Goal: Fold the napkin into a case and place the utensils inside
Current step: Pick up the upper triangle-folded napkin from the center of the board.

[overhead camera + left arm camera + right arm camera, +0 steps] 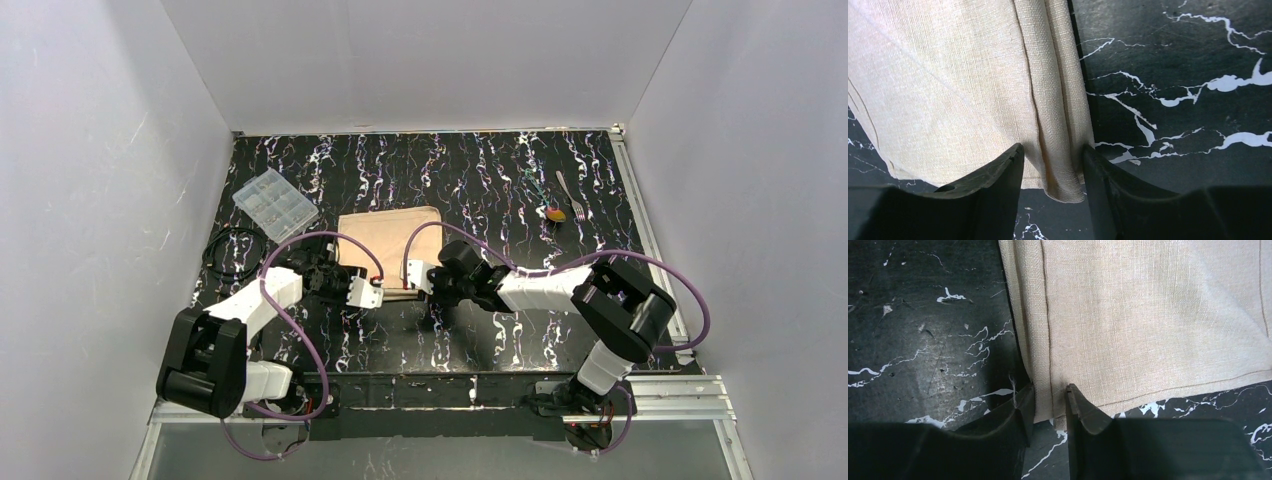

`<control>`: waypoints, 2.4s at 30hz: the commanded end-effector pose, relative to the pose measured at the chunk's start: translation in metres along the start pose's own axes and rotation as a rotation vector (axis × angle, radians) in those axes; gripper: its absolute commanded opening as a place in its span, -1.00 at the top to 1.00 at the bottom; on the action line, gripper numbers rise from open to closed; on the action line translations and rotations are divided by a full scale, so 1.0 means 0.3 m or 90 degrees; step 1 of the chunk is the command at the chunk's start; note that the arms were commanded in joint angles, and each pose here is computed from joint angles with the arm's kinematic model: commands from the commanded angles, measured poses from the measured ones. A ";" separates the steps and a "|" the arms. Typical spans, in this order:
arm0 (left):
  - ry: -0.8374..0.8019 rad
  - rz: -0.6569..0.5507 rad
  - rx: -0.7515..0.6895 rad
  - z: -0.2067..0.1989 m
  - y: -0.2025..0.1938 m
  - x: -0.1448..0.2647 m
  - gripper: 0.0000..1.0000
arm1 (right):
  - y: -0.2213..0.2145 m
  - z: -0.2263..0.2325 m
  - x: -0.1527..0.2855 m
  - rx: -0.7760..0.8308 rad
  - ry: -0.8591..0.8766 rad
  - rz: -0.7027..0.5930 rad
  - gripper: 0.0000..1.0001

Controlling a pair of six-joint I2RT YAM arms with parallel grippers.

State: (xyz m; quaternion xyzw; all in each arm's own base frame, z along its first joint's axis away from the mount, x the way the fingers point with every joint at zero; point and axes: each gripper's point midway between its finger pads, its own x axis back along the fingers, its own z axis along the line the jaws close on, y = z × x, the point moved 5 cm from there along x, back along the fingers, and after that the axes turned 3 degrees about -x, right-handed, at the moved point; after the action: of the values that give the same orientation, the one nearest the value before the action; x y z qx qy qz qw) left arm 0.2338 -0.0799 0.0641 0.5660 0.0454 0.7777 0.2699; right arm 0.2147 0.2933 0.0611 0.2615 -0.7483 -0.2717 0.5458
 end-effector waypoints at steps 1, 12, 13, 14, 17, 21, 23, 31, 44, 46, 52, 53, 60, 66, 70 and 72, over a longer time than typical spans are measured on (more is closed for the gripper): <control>-0.101 -0.003 0.006 -0.105 0.001 0.002 0.07 | -0.034 0.023 -0.007 -0.025 0.018 0.045 0.32; -0.165 -0.013 0.006 -0.129 0.020 0.038 0.06 | -0.019 0.025 -0.004 -0.050 0.016 0.038 0.55; -0.172 -0.018 0.012 -0.124 0.030 0.053 0.04 | -0.018 0.025 -0.004 -0.050 0.015 0.038 0.56; -0.179 -0.021 0.014 -0.116 0.040 0.069 0.04 | -0.018 0.024 -0.004 -0.051 0.014 0.039 0.57; -0.191 -0.038 0.033 -0.088 0.075 0.116 0.04 | -0.019 0.022 -0.007 -0.055 0.011 0.043 0.61; -0.210 -0.058 0.069 -0.095 0.100 0.134 0.05 | -0.017 0.024 -0.009 -0.055 0.008 0.044 0.64; -0.197 -0.051 0.073 -0.106 0.087 0.114 0.06 | -0.016 0.025 -0.010 -0.055 0.008 0.044 0.64; -0.050 -0.014 0.045 -0.039 0.038 0.060 0.07 | -0.009 0.024 -0.003 -0.055 0.004 0.041 0.64; -0.027 -0.082 0.046 -0.069 0.125 0.148 0.08 | -0.009 0.029 0.003 -0.065 0.006 0.039 0.68; -0.024 -0.088 0.046 -0.063 0.128 0.145 0.07 | -0.009 0.029 0.004 -0.068 0.005 0.038 0.69; -0.061 -0.080 0.059 -0.030 0.110 0.114 -0.10 | -0.008 0.032 0.009 -0.072 0.005 0.034 0.69; -0.080 -0.079 0.066 -0.029 0.108 0.111 -0.43 | -0.007 0.032 0.010 -0.072 0.005 0.034 0.69; -0.084 -0.087 0.069 -0.006 0.108 0.111 -0.97 | -0.004 0.042 0.012 -0.078 0.012 0.029 0.70; -0.142 -0.063 0.052 -0.077 0.075 0.086 -0.97 | 0.005 0.035 0.011 -0.079 0.007 0.025 0.72; -0.153 -0.037 0.035 -0.100 0.039 0.052 -0.89 | 0.016 0.030 0.010 -0.077 0.006 0.021 0.72; -0.146 -0.023 0.031 -0.097 0.022 0.037 -0.82 | 0.019 0.028 0.008 -0.077 0.006 0.021 0.72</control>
State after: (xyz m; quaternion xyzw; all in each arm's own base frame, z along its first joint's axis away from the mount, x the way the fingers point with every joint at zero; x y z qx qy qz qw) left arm 0.2053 -0.0800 0.0793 0.6497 0.0654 0.7041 0.2792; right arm 0.2077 0.2939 0.0598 0.2195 -0.7368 -0.3042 0.5625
